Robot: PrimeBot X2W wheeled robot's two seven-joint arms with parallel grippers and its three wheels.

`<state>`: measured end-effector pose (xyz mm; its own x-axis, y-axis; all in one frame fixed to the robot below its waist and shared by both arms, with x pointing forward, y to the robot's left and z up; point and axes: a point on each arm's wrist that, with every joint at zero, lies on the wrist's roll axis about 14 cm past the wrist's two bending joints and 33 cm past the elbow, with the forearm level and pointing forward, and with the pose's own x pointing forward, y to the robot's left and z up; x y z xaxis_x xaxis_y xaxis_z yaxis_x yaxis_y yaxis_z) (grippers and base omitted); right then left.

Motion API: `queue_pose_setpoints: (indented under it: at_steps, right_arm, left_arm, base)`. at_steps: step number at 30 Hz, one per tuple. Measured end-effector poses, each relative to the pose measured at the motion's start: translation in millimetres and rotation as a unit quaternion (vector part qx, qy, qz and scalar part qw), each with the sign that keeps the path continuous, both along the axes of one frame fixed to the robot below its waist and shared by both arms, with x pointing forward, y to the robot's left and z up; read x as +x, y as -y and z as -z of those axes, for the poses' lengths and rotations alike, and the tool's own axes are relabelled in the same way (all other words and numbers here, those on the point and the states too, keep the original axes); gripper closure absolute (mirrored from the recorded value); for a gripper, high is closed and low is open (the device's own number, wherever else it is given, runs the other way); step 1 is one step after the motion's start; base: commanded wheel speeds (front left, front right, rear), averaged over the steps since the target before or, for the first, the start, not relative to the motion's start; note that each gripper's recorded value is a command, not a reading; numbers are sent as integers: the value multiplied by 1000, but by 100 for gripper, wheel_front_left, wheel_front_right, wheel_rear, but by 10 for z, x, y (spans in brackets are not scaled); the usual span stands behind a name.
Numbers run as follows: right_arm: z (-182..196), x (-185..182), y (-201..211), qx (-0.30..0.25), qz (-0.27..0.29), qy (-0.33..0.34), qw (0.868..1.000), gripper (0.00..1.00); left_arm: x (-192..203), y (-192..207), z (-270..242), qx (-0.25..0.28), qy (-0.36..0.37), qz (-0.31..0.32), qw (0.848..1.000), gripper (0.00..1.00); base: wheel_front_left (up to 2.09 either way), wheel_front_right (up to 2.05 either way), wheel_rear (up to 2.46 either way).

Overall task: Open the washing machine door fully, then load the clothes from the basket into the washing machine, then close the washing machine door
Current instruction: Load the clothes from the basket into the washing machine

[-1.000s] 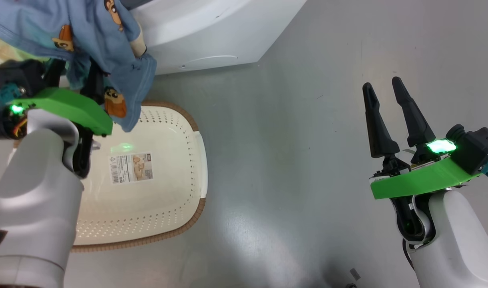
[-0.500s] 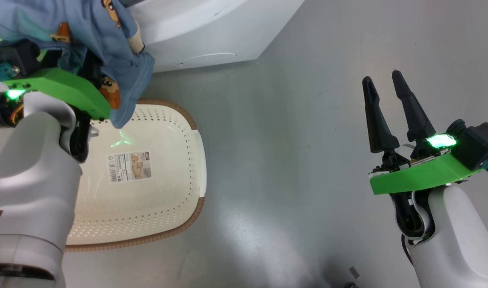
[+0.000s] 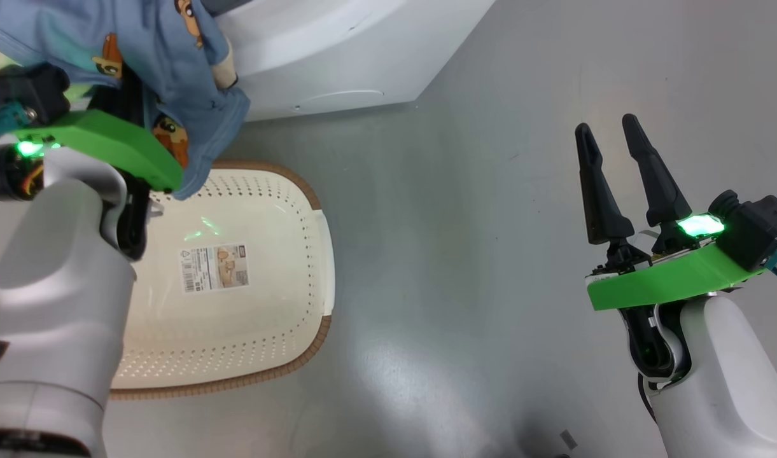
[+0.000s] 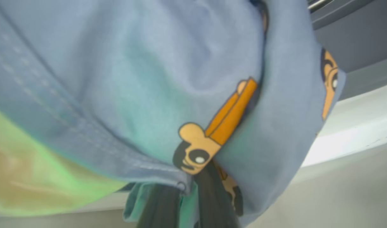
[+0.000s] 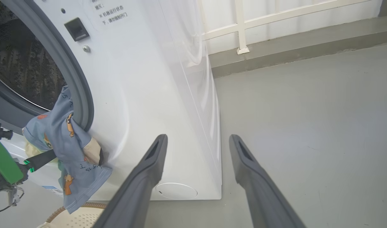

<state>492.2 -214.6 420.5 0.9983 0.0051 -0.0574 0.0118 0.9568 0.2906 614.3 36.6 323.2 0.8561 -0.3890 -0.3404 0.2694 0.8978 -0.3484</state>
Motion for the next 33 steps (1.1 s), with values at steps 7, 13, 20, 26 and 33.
queue_pose_setpoints:
  at_steps: [7, 13, 20, 26, 33]
  right_arm:
    - [-70, -15, -10, 1, -1, 7, 1000, 0]
    - [-117, -6, -48, 4, -6, 13, 1000, 0]
    - [-145, -6, -55, 4, -8, 16, 1000, 0]
    - [-110, -10, -43, 3, -6, 12, 1000, 0]
    - [-35, -33, 15, 0, 2, 1, 1000, 0]
  left_arm:
    - [-118, 41, -136, -15, 23, 10, 1000, 100]
    - [-175, 36, -356, -35, 60, 11, 997, 100]
    - [-105, -86, -735, -45, 125, -7, 991, 100]
    - [26, -198, -917, -28, 147, -13, 989, 100]
    - [343, -177, -1023, -3, 146, -3, 989, 100]
  base:
    - [0, 0, 0]
    - [0, 0, 0]
    - [0, 0, 0]
    - [0, 0, 0]
    - [0, 0, 0]
